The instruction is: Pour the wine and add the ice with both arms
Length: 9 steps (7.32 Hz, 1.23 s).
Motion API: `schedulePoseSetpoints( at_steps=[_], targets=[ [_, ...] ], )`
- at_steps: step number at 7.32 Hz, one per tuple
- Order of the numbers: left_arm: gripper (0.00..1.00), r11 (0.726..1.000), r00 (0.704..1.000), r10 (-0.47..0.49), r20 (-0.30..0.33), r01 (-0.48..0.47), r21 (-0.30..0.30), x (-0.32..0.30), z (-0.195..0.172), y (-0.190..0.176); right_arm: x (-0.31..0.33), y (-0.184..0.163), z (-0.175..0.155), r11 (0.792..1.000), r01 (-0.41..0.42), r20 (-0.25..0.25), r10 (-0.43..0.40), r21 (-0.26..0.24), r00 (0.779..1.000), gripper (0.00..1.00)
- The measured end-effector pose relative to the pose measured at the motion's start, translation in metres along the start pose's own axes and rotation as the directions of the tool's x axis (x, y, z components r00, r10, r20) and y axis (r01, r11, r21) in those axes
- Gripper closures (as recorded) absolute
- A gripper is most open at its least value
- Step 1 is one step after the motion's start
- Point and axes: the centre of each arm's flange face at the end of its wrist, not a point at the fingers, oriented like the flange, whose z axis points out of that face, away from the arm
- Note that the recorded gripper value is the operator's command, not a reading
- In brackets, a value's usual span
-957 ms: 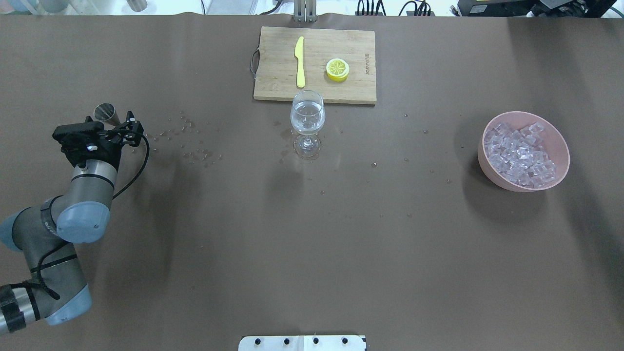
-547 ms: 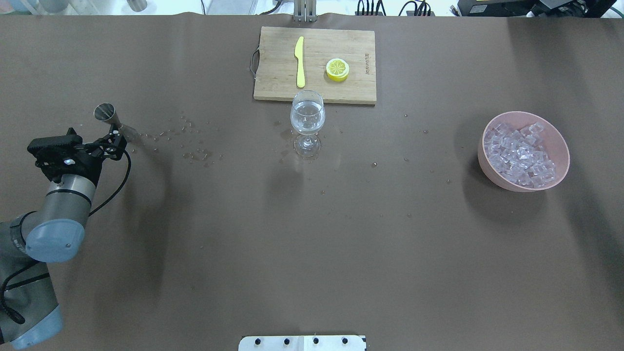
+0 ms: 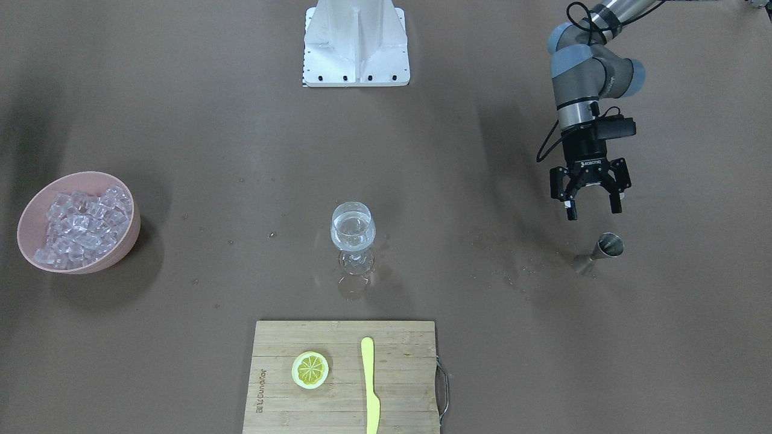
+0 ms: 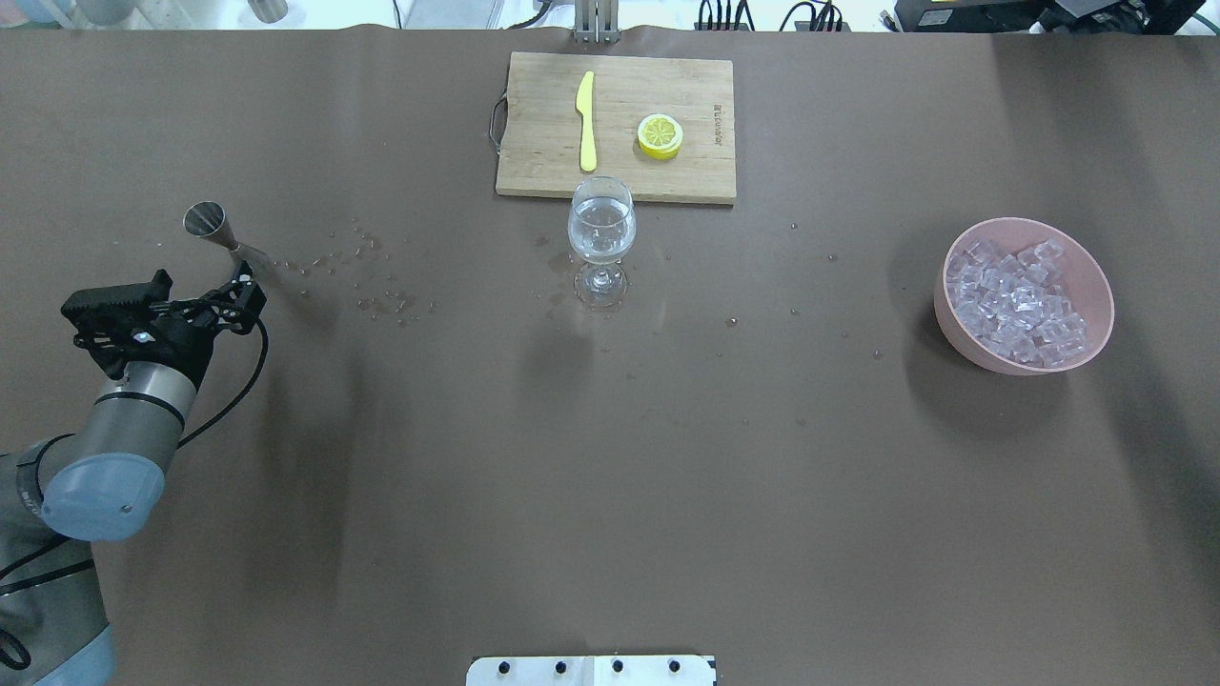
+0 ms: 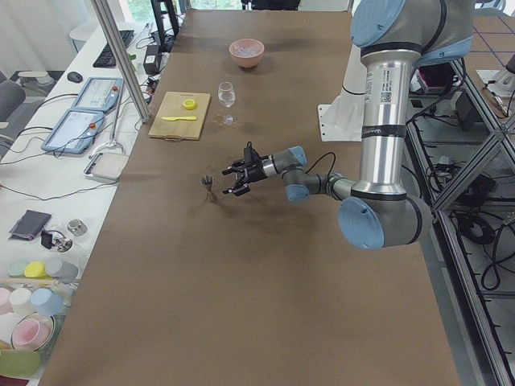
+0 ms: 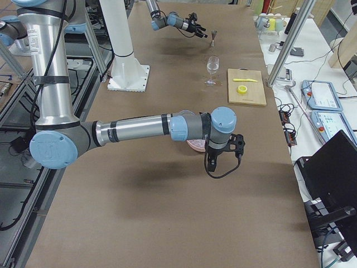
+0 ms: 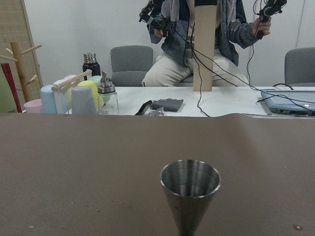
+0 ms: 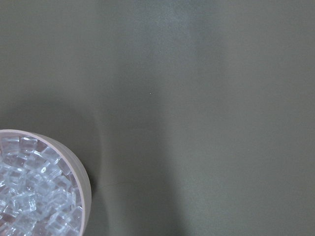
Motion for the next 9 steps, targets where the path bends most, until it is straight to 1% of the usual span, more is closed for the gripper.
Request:
schedulePoseSetpoints(
  at_steps=[1, 3, 4, 5, 6, 7, 8, 9],
  targets=[
    [0.02, 0.999, 0.999, -0.016, -0.028, 0.014, -0.04, -0.001, -0.023, -0.019, 0.0, 0.0, 0.0, 1.0, -0.001, 0.0, 0.001, 0.0, 1.0, 0.0],
    [0.02, 0.992, 0.999, 0.0, -0.045, -0.006, -0.125, 0.014, -0.067, -0.067, -0.004, 0.0, -0.001, 1.0, 0.008, 0.002, -0.008, 0.003, 1.0, 0.0],
    [0.02, 0.982, 0.998, 0.029, -0.049, -0.038, -0.183, 0.025, -0.082, -0.091, -0.015, -0.001, -0.003, 0.999, 0.031, 0.003, -0.031, 0.007, 1.0, 0.0],
    [0.02, 0.962, 0.995, 0.08, -0.054, -0.091, -0.256, 0.026, -0.081, -0.119, -0.037, -0.002, -0.004, 0.997, 0.072, 0.004, -0.072, 0.011, 0.997, 0.0],
    [0.02, 0.926, 0.988, 0.146, -0.054, -0.155, -0.344, 0.018, -0.066, -0.152, -0.064, -0.003, -0.003, 0.994, 0.11, 0.008, -0.11, 0.011, 0.994, 0.0],
    [0.02, 0.868, 0.973, 0.224, -0.056, -0.225, -0.442, 0.008, -0.043, -0.19, -0.095, 0.0, 0.001, 0.992, 0.13, 0.015, -0.13, 0.005, 0.991, 0.0],
    [0.02, 0.789, 0.948, 0.31, -0.068, -0.296, -0.539, 0.001, -0.017, -0.233, -0.128, 0.005, 0.005, 0.99, 0.142, 0.017, -0.142, 0.001, 0.99, 0.0],
    [0.02, 0.708, 0.926, 0.367, -0.087, -0.339, -0.619, -0.008, 0.008, -0.27, -0.159, 0.01, 0.01, 0.986, 0.168, 0.011, -0.168, 0.001, 0.986, 0.0]
  ],
)
